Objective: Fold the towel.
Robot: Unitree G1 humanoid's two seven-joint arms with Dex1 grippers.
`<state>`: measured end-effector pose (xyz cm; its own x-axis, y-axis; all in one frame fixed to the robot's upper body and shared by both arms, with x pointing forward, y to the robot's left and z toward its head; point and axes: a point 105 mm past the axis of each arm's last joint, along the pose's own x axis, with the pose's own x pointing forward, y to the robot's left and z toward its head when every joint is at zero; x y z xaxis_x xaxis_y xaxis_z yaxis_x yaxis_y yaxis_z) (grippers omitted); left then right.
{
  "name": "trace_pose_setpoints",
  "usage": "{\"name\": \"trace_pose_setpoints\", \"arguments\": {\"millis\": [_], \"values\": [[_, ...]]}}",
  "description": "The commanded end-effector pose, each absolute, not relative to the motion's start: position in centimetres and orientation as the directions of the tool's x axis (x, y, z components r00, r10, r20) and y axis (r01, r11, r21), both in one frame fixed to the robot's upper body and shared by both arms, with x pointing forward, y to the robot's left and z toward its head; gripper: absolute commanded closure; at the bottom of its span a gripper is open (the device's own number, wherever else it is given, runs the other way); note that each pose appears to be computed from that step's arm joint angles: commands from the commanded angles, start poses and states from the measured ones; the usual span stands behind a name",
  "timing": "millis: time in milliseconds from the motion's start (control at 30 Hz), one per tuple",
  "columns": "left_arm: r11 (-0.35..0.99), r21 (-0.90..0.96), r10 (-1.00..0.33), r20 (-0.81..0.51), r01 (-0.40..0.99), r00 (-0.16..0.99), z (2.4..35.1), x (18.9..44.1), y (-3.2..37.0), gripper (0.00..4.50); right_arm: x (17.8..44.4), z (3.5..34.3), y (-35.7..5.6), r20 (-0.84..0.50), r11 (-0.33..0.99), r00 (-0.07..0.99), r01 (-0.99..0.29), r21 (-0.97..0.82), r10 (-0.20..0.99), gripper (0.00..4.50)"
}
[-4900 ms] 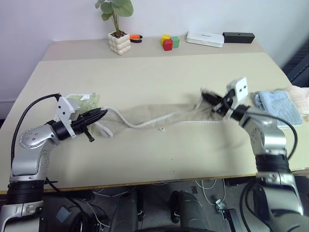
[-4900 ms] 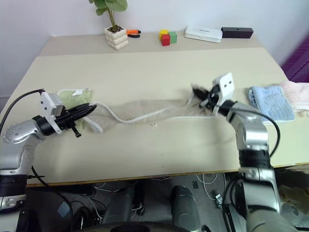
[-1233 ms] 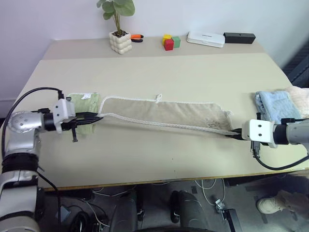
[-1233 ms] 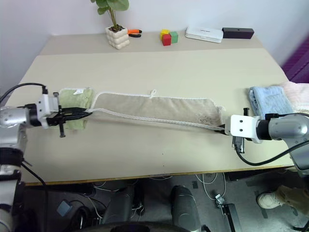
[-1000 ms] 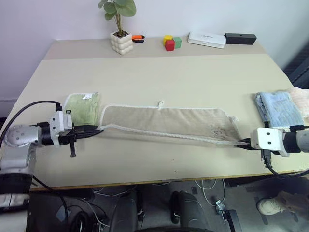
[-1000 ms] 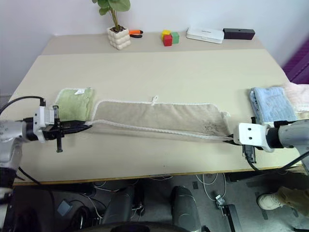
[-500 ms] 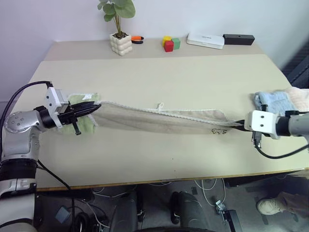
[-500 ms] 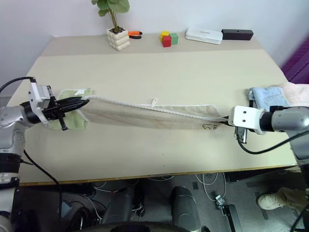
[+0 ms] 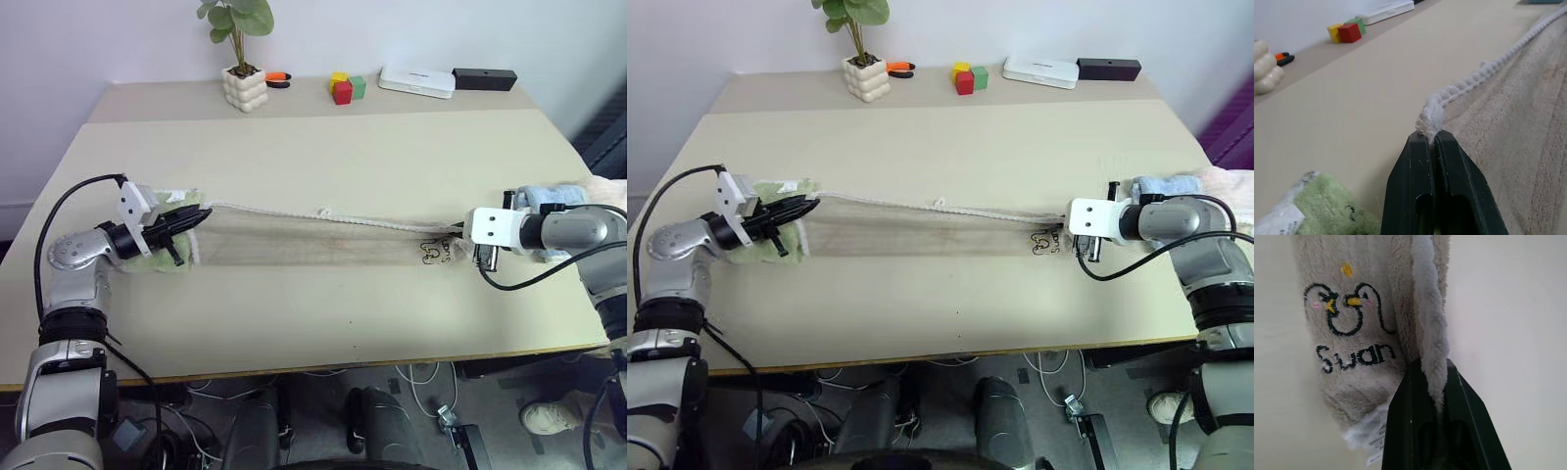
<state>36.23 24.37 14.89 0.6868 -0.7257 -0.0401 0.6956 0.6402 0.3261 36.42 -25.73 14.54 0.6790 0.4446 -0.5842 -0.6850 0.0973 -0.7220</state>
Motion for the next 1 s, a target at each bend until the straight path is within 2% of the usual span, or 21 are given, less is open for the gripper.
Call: {"name": "trace_pose_setpoints", "arguments": {"millis": [33,200,267,300,367,533,600,667,800,1000], "values": [[0.671,0.322,-0.697,-0.036,0.668,0.717,15.1,36.7,24.8,4.50,37.2,15.9,-25.9,-0.542,0.110,0.718,-0.641,-0.760,0.437,4.47],[0.702,0.224,-0.685,-0.046,0.676,0.727,13.9,36.9,24.8,4.50,37.4,15.0,-25.8,-0.571,0.082,0.705,-0.656,-0.750,0.420,4.47],[0.696,0.173,-0.699,-0.060,0.697,0.712,13.6,36.8,24.6,3.87,37.4,14.7,-25.9,-0.582,0.107,0.696,-0.675,-0.730,0.420,4.50],[0.695,0.169,-0.700,-0.062,0.698,0.712,13.6,36.8,24.5,3.57,37.4,14.7,-25.9,-0.580,0.129,0.691,-0.683,-0.719,0.430,4.22],[0.699,0.193,-0.692,-0.056,0.688,0.720,13.7,36.9,24.4,2.60,37.4,14.8,-25.7,-0.578,0.141,0.686,-0.690,-0.710,0.443,3.54],[0.703,0.243,-0.682,-0.039,0.669,0.731,14.5,37.2,24.3,0.08,38.0,15.4,-25.7,-0.532,0.170,0.735,-0.640,-0.750,0.420,1.07],[0.695,0.269,-0.687,-0.026,0.667,0.726,15.1,37.3,24.1,0.00,38.1,15.3,-25.9,-0.532,0.182,0.741,-0.638,-0.748,0.409,0.07],[0.683,0.277,-0.700,-0.016,0.676,0.714,15.6,37.2,23.9,0.00,38.1,15.4,-26.1,-0.519,0.176,0.758,-0.617,-0.767,0.396,0.07],[0.673,0.305,-0.711,0.014,0.674,0.703,16.9,37.2,23.4,0.00,39.0,16.5,-26.6,-0.454,0.291,0.806,-0.570,-0.768,0.381,0.07],[0.662,0.338,-0.717,0.025,0.669,0.696,17.8,37.4,23.1,0.00,39.7,18.4,-26.4,-0.387,0.352,0.838,-0.521,-0.778,0.385,0.07]]}}
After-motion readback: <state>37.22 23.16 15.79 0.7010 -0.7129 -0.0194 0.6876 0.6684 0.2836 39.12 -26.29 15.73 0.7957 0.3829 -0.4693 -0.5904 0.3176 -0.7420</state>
